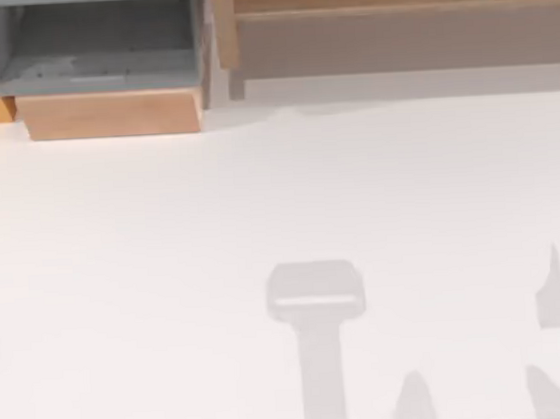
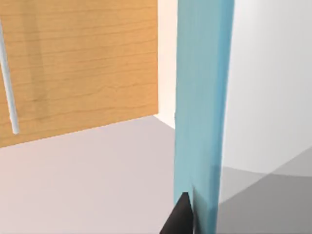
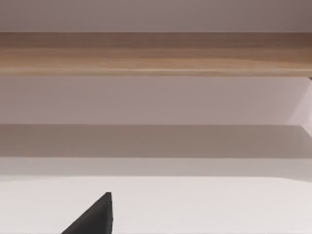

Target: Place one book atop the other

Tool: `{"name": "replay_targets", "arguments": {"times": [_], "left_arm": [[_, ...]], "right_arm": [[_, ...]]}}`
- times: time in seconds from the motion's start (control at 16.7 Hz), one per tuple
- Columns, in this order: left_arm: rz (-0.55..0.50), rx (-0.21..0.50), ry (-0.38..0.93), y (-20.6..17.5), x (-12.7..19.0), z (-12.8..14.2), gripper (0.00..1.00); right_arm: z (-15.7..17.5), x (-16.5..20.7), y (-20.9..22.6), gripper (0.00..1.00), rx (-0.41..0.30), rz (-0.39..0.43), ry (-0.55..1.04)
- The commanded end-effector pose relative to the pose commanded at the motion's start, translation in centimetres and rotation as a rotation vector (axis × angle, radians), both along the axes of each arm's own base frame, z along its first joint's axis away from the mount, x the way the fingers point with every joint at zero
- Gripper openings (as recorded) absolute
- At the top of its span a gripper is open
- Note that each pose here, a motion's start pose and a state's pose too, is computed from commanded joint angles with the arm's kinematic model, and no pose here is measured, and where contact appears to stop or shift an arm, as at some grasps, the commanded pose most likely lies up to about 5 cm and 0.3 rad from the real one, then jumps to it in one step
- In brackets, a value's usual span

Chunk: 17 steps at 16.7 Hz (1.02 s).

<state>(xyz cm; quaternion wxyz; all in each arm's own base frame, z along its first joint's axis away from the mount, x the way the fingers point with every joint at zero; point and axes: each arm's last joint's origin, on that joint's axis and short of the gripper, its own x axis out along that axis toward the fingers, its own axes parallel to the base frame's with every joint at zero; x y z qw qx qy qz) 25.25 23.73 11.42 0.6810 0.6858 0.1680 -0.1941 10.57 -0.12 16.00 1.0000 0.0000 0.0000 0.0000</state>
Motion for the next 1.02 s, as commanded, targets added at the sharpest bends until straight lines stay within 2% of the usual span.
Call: {"name": "replay_targets", "arguments": {"times": [0.18, 0.96, 1.02], "left_arm": [[0.000, 0.000, 0.000, 0.00, 0.00, 0.00, 0.00], [0.000, 0.000, 0.000, 0.00, 0.00, 0.00, 0.98], [0.000, 0.000, 0.000, 0.00, 0.00, 0.00, 1.00]], "right_arm": [[0.00, 0.00, 0.00, 1.00, 0.000, 0.000, 0.000], [0.00, 0.00, 0.00, 1.00, 0.000, 0.000, 0.000], [0.00, 0.00, 0.00, 1.00, 0.000, 0.000, 0.000]]}}
